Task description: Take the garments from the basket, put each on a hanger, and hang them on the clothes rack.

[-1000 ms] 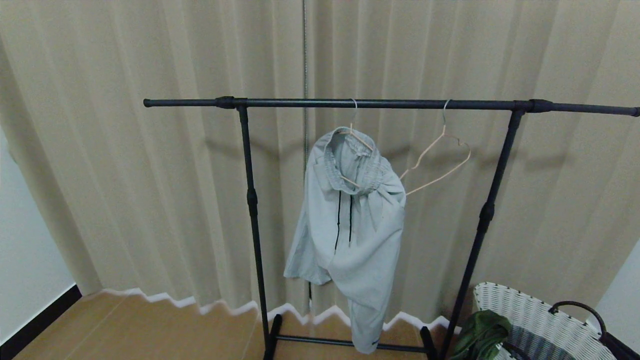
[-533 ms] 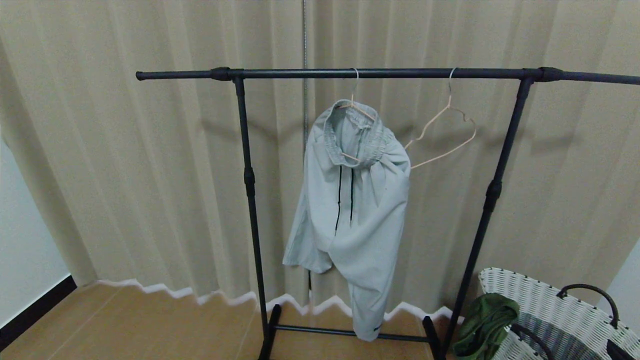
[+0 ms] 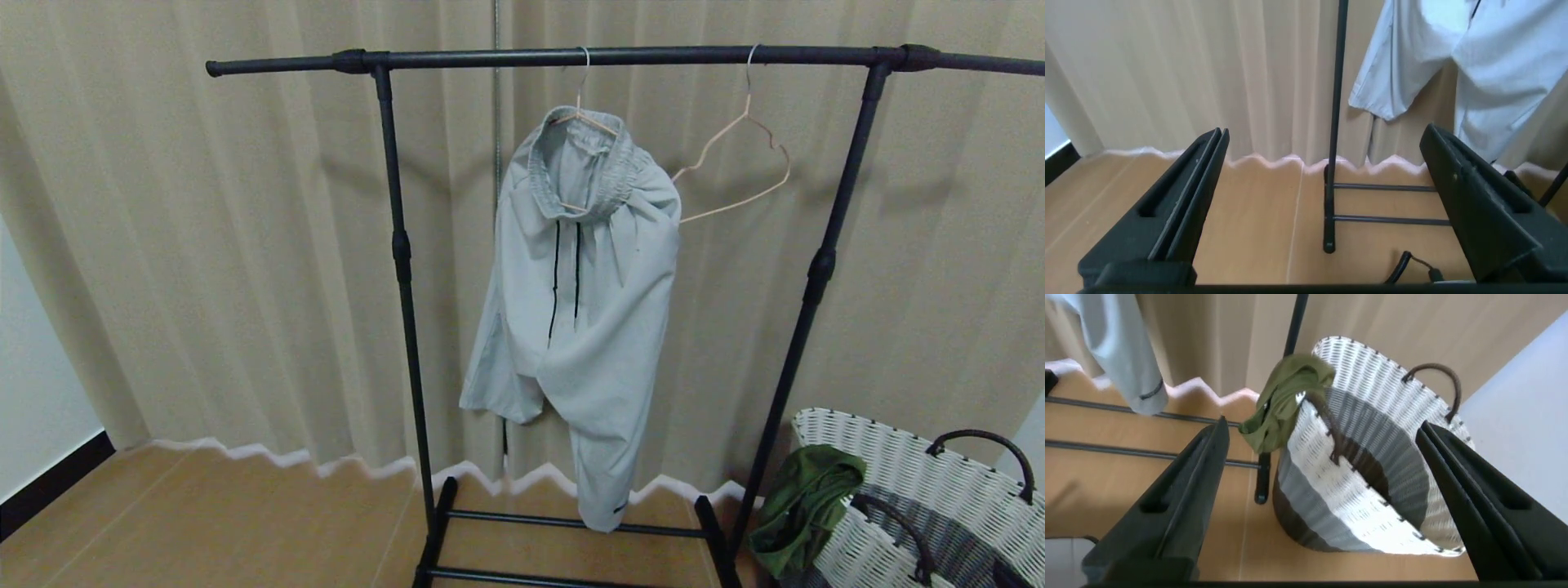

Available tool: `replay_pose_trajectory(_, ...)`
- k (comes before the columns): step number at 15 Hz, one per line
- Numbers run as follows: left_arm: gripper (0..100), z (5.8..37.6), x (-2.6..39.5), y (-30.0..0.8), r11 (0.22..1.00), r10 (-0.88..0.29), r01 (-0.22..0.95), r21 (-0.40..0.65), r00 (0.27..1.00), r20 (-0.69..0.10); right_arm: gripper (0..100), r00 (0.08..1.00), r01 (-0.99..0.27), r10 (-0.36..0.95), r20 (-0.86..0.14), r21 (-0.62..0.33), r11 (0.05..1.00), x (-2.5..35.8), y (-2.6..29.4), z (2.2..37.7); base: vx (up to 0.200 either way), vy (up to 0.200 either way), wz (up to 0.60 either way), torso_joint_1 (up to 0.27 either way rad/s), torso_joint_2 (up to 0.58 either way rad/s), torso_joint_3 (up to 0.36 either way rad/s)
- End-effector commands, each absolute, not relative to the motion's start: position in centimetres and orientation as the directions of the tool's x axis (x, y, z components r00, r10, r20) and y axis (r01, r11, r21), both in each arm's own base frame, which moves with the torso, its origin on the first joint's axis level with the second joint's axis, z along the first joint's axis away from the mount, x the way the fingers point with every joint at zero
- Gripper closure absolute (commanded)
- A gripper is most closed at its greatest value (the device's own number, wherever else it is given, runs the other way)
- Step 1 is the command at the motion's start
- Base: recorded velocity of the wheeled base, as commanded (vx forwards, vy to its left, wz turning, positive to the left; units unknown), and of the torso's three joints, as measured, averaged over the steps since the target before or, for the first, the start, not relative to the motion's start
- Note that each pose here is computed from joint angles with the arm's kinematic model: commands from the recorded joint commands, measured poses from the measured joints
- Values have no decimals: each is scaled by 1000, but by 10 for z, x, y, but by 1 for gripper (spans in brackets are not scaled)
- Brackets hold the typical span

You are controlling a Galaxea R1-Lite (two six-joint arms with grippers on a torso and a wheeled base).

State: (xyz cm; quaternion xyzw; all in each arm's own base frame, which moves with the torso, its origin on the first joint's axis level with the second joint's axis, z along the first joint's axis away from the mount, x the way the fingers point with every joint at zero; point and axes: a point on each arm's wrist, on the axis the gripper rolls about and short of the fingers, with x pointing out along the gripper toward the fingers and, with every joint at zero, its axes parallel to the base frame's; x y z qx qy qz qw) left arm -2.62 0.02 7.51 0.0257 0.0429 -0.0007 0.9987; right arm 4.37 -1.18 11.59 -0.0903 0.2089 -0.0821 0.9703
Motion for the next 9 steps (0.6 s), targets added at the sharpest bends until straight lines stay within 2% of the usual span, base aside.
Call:
replay_pose_trajectory(1,0,75,-26,0,999,2,3,52,996,-86,0,900,121,-197,-388,-210,970,43,-12,116,0,0,0,0,0,0)
replay_pose_trajectory(4,0,75,-26,0,999,2,2,45,996,-84,0,901,119,-194,-388,-209,971,40,-11,112,0,0,0,0,0,0)
replay_pose_trajectory(6,0,75,-26,0,999,2,3,51,996,-86,0,910,70,-142,-390,-194,978,35,-7,102,0,0,0,-90,156,122)
replay_pose_trajectory(9,0,75,-26,0,999,2,3,49,996,-87,0,920,41,-111,-377,-187,981,33,-6,103,0,-200,0,-23,45,28)
